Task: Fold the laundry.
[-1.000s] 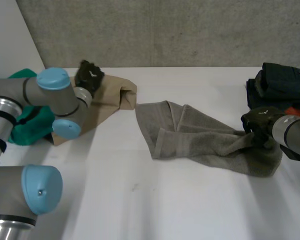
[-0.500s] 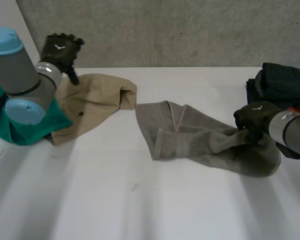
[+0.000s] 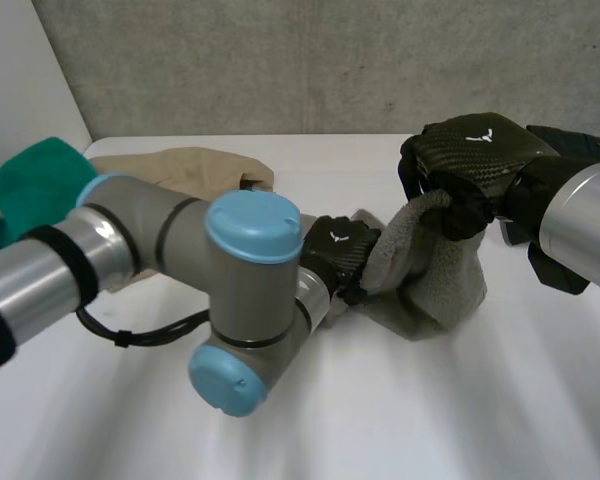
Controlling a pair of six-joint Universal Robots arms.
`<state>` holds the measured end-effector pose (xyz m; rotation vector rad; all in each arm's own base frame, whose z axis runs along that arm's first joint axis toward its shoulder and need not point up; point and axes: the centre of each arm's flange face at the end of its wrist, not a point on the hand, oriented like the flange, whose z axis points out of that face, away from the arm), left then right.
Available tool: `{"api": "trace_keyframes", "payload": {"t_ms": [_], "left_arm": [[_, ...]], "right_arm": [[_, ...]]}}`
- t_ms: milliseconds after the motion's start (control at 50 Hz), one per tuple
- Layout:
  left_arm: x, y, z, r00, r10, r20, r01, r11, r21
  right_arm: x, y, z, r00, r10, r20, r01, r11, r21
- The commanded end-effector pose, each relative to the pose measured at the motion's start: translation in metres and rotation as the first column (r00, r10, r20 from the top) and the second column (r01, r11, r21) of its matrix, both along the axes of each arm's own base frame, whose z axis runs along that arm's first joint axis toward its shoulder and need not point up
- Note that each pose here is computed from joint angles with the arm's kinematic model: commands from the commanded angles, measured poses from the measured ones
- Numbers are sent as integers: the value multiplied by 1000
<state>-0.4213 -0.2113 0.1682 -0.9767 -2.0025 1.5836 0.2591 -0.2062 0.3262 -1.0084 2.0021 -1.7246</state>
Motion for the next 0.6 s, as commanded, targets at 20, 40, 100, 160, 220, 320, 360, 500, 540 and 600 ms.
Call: {"api": "trace_keyframes", "payload": {"t_ms": [20, 40, 100, 160, 220, 320, 360, 500, 540, 600], "left_arm": [[37, -25, 41, 976, 204, 72, -204, 979, -2], [43, -26, 50, 973, 219, 72, -219, 976, -4], [64, -20, 72, 973, 211, 95, -212, 977, 6], [79, -17, 71, 972, 164, 169, -167, 986, 5], [87, -18, 61, 961, 130, 244, -131, 991, -10], [92, -38, 20, 924, 129, 361, -116, 992, -59], [90, -41, 6, 916, 128, 381, -117, 992, -53], [92, -30, 25, 908, 162, 387, -160, 986, -39], [103, -30, 50, 910, 222, 351, -212, 975, -65], [121, -28, 76, 908, 283, 308, -271, 959, -83]], "right_arm": [[-9, -23, -25, 996, -44, -80, 47, 998, 40], [-10, -27, -29, 994, -47, -94, 51, 998, 43], [-10, -36, -47, 987, -40, -158, 52, 996, 72], [-6, -38, -68, 975, 3, -221, 24, 993, 116], [-1, -34, -87, 962, 56, -268, -13, 987, 159], [22, -19, -136, 923, 202, -327, -112, 955, 273], [27, -17, -145, 916, 220, -335, -122, 949, 290], [11, -37, -111, 978, 11, -210, 40, 971, 237], [1, -36, -83, 984, -33, -176, 64, 982, 175], [-15, -34, -58, 981, -71, -182, 92, 989, 113]]}}
